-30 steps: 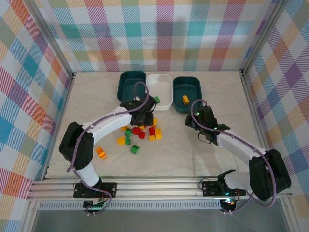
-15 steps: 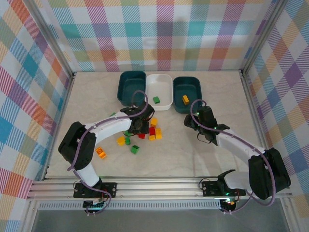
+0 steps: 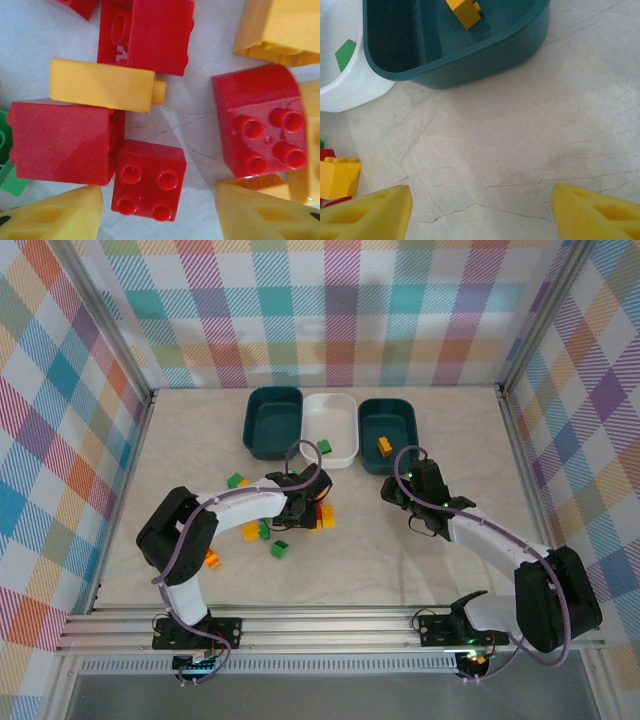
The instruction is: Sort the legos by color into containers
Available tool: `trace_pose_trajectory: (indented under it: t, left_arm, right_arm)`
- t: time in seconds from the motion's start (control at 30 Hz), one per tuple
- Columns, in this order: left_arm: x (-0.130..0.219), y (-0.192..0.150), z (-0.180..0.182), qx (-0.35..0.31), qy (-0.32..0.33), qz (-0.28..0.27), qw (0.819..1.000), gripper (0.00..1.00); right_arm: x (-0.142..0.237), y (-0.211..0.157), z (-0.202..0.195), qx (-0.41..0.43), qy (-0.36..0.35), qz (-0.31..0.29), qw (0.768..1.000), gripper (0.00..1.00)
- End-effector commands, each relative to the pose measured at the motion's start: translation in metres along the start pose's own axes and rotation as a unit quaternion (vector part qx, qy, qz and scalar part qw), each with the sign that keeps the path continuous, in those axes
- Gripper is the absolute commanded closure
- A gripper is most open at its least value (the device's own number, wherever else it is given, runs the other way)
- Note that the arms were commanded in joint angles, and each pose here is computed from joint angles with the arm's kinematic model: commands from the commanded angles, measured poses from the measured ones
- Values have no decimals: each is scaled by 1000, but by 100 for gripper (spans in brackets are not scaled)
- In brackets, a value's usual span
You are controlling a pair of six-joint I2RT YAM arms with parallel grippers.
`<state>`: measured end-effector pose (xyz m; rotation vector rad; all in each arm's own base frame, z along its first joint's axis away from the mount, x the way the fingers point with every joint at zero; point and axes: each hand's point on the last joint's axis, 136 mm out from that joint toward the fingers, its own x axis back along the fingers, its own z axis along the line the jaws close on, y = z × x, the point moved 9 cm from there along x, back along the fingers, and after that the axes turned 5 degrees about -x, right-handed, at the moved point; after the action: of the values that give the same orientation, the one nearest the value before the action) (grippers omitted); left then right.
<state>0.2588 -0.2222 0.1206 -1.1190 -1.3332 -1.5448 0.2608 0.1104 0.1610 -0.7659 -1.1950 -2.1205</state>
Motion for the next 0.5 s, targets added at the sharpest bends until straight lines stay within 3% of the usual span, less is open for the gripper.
trace_pose_trajectory:
  t: [0.0,0.17,0.47]
  left_arm:
    - [-3,-3,3,12,20,12,1000,38]
    - [-14,-2,0,13,20,13,1000,39]
    - [-10,9,-5,8,23,0,1000,59]
  right_arm:
    - [1,3,5,-4,12,-5,1000,26]
    - [1,3,5,-4,12,-6,1000,26]
    - [3,4,5,-1,10,-9,1000,26]
